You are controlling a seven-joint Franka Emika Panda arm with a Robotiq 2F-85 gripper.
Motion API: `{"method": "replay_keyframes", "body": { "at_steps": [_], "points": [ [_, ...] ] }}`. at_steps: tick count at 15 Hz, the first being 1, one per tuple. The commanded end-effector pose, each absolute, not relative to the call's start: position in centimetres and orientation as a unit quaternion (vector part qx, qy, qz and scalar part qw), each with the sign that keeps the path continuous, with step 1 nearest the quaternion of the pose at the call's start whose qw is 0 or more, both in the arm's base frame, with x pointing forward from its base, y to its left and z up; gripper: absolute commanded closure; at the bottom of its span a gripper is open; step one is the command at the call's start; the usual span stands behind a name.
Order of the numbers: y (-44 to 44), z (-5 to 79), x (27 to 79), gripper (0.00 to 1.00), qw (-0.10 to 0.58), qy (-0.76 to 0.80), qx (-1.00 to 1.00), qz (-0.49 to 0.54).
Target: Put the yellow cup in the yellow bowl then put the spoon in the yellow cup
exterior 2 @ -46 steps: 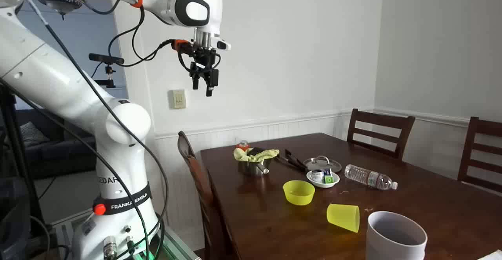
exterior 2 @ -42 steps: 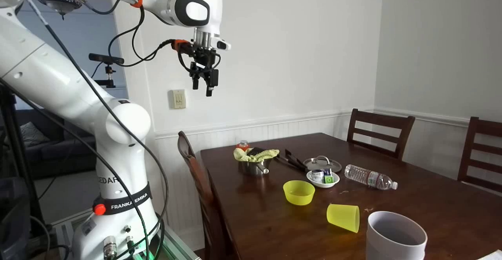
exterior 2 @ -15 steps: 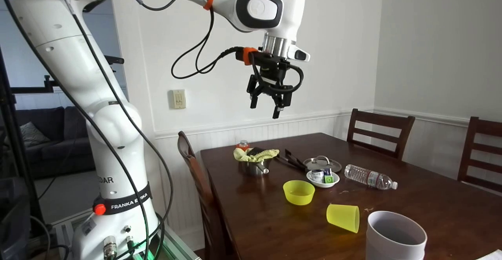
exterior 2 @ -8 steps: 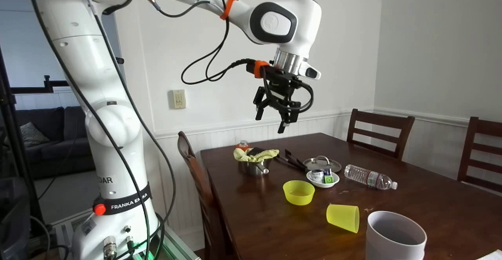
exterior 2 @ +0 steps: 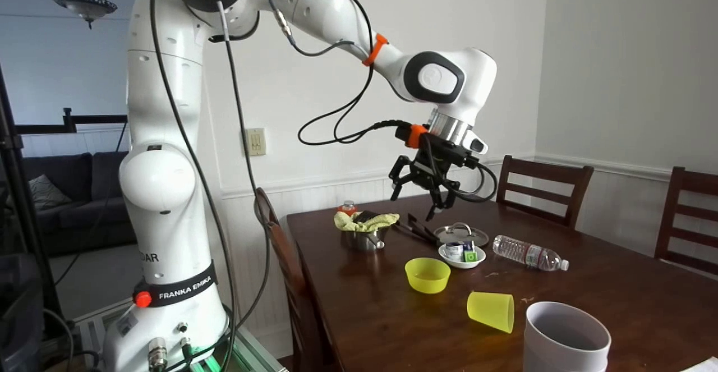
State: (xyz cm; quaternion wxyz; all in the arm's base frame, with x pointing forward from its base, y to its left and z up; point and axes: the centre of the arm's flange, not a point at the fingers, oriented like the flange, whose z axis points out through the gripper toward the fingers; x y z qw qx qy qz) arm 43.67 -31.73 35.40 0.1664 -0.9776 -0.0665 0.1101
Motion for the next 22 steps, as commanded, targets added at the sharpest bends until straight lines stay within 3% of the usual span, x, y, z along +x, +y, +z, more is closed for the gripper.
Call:
{"method": "replay_keyframes", "body": {
  "at_steps": [1,12,22],
  "points": [
    [-35.6,33.5,46.7,0.0,0.172,-0.087,-0.975,0.109],
    [-37.9,32.0,46.7,0.0,0.167,-0.099,-0.976,0.099],
    [-45.8,25.9,49.0,0.0,0.227,-0.111,-0.965,0.065]
  ]
}}
